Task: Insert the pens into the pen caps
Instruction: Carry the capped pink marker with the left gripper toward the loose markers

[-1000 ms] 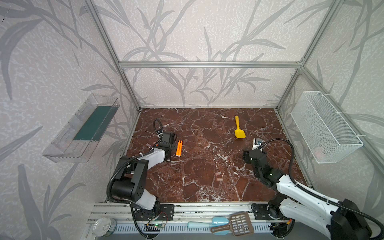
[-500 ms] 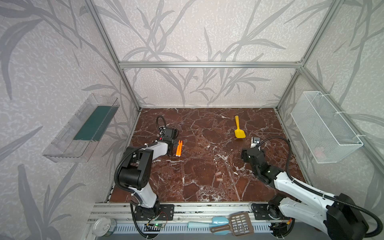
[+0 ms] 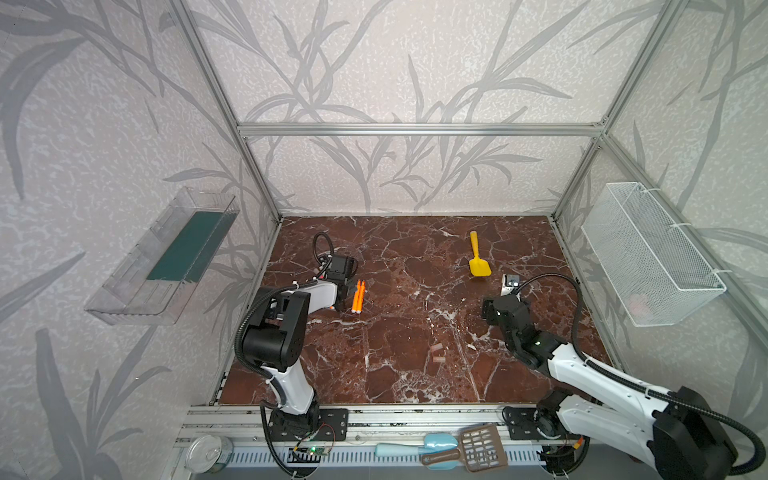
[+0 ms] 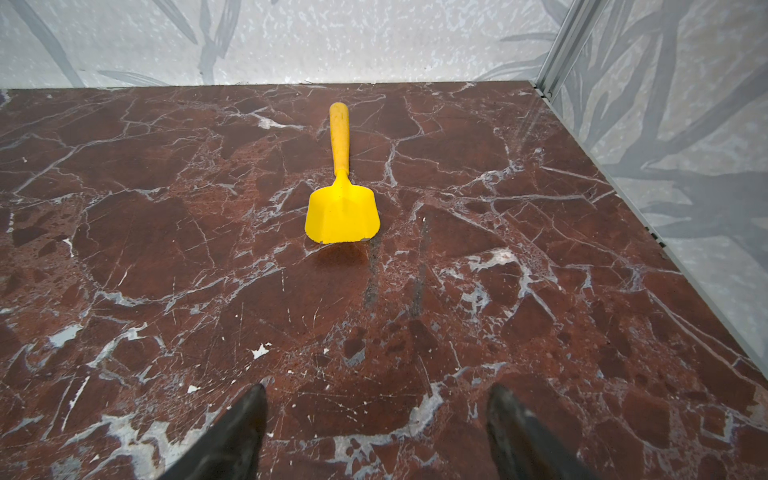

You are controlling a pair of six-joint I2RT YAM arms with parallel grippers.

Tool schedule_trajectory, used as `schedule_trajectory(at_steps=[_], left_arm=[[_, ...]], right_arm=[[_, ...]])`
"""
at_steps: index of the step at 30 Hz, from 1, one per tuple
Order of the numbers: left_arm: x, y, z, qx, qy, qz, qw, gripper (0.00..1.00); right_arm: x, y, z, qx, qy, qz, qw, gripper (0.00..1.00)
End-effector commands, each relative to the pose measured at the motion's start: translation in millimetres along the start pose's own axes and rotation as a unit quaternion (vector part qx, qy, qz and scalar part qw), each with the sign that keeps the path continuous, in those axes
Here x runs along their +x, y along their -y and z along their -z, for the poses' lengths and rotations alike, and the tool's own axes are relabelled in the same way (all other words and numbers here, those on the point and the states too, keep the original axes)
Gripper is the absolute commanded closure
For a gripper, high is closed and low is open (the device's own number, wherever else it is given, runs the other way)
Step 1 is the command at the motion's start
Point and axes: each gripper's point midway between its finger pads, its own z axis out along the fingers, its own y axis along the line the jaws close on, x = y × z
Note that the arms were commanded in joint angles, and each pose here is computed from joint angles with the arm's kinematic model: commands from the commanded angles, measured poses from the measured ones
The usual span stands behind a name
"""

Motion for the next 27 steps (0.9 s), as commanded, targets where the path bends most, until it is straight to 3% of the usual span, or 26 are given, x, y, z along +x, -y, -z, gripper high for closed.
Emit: schedule_trajectory(at_steps=[1,5,11,20,24,27], left_arm=[[-10,-3,5,-0.01,0.013,0.015,1.0,0.75],[-15,-4,13,-0.011,0.018,0.012,1.0,0.69],[-29,3,35,0.011,0.027,-0.001,1.0,0.68],[-47,12,105,0.097,0.066,-0.002,0.993,0.62],[-54,-13,134,0.089,0.107,0.059,0.988,0.59],[-61,-28,156,0.12,0.172,0.112,0.971,0.59]], right_arm=[[-10,0,2,0.001,0.009,-0.01,1.0,0.19],[-10,0,2,0.001,0.009,-0.01,1.0,0.18],[-10,-1,1,-0.001,0.007,-0.009,1.0,0.18],[-10,-2,-1,0.0,0.004,-0.007,1.0,0.18],[-9,-2,-1,0.0,0.004,-0.007,1.0,0.18],[-9,-3,-1,-0.002,0.002,-0.007,1.0,0.19]])
